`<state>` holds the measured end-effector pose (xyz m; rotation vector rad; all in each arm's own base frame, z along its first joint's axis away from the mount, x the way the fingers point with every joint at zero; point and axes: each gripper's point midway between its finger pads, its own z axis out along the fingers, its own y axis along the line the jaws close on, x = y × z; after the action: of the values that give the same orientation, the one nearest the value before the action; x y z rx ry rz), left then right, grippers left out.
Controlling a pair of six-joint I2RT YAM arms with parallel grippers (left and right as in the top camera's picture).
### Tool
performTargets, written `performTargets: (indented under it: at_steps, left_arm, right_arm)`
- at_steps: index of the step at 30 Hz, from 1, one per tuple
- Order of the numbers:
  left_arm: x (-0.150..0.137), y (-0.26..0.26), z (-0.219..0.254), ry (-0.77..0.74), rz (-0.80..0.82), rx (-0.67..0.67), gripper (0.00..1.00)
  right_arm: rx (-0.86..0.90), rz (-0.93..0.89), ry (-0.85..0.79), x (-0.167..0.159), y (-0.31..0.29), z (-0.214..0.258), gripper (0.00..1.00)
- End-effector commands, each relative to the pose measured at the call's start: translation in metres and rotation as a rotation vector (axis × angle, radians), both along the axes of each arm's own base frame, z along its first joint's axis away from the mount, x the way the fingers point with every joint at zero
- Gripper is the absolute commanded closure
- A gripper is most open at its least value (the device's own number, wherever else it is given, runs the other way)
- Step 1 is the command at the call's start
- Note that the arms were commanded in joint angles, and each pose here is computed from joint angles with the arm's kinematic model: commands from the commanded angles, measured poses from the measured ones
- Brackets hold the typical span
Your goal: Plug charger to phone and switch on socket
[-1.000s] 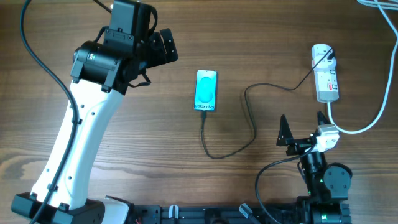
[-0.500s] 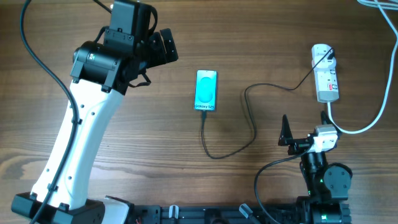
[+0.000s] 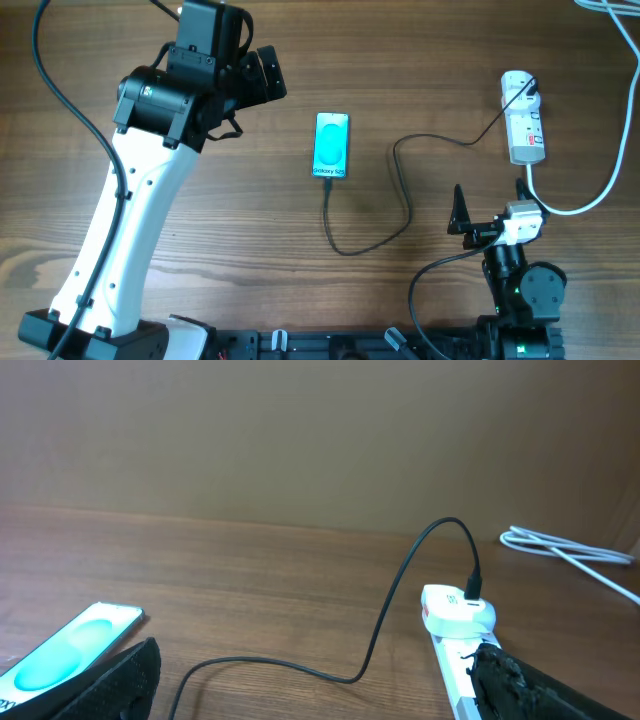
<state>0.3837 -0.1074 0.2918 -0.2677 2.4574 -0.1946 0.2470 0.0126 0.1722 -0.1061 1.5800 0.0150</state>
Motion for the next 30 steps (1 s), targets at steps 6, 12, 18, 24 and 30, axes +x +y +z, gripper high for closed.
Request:
performTargets:
  at_steps: [6,12,18,24,30]
  left_arm:
    - [0.001,0.002,-0.003,0.002,0.022,0.003,0.0]
    - [0.001,0.002,-0.003,0.002,0.022,0.003,0.0]
    - [-0.005,0.009,-0.002,0.014,0.032,0.029,0.0]
    - [-0.027,0.013,-0.003,0.029,0.019,0.014,0.0]
    - [-0.046,0.018,-0.017,-0.066,-0.084,-0.048,0.0]
  right_arm:
    - [-0.02,-0.012,-0.017,-0.001,-0.002,0.003,0.0]
    - [-0.02,-0.012,-0.017,-0.001,-0.002,0.003,0.0]
    - [-0.02,-0.012,-0.017,-0.001,-0.002,0.003,0.0]
    - [-0.02,-0.012,-0.017,-0.001,-0.002,0.003,0.0]
    - [-0.02,-0.012,-0.017,-0.001,-0.002,0.003,0.0]
